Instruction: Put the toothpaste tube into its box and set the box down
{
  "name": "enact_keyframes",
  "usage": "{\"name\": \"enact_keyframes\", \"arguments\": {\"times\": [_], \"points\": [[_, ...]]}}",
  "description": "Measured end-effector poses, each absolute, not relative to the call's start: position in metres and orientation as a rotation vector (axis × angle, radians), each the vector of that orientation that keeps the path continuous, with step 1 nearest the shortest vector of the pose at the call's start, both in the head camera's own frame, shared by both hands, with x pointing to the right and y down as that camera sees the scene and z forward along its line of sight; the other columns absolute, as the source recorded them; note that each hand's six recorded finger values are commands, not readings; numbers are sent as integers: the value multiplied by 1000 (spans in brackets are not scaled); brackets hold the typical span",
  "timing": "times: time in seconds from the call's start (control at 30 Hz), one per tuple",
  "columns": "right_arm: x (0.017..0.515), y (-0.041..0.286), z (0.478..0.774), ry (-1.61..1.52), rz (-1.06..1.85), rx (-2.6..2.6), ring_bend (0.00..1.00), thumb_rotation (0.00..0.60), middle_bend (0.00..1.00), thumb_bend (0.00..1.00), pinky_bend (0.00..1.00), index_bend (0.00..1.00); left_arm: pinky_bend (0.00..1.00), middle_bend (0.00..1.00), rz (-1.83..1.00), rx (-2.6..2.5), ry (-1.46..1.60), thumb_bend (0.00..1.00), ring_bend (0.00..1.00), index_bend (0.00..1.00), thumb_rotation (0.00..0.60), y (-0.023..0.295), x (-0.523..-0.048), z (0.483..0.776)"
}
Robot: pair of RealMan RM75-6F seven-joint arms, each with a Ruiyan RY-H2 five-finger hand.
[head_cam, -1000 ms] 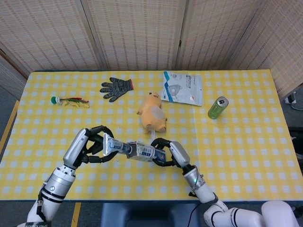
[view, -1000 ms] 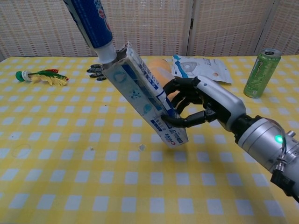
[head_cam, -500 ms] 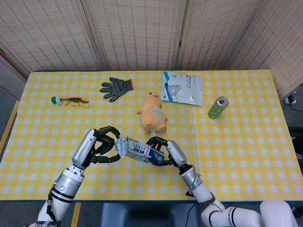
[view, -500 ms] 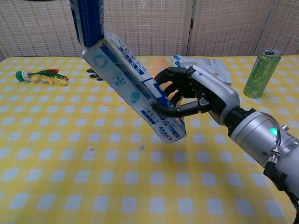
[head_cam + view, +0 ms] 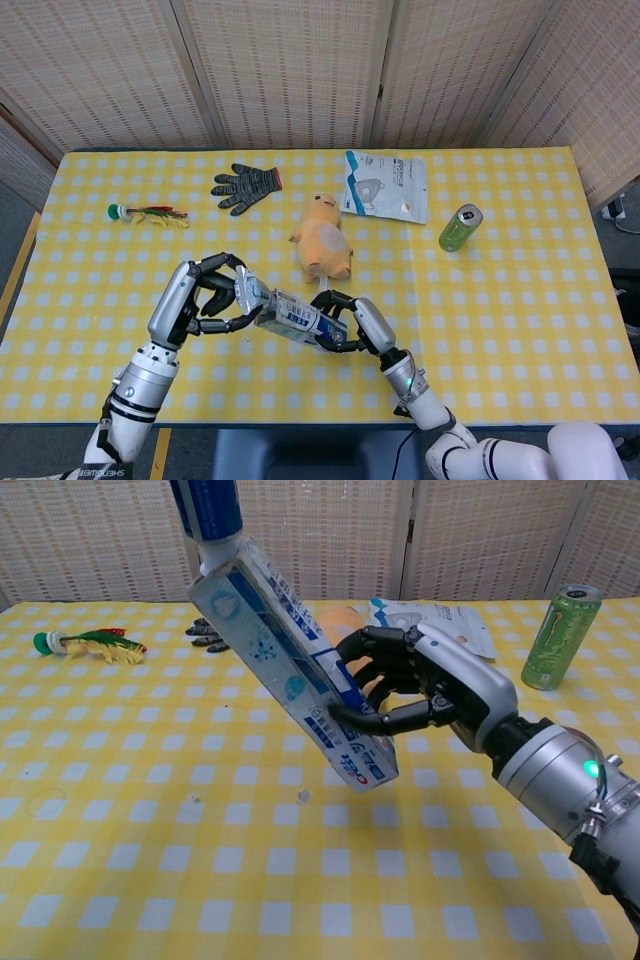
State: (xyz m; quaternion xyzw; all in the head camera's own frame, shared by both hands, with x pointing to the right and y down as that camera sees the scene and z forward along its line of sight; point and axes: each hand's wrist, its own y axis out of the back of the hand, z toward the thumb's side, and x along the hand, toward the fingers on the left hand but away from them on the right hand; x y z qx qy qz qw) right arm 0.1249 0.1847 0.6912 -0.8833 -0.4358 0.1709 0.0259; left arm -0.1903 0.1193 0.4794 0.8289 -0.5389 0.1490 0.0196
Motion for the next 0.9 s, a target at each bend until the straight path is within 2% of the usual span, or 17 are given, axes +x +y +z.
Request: {"name": "enact_keyframes", "arguments": {"times": [0.9], "points": [[133, 166, 653, -1492, 204, -2704, 435, 600, 373, 316, 558, 500, 1000, 1000, 399, 2459, -1690, 427, 1000, 778, 600, 114, -205, 481]]}}
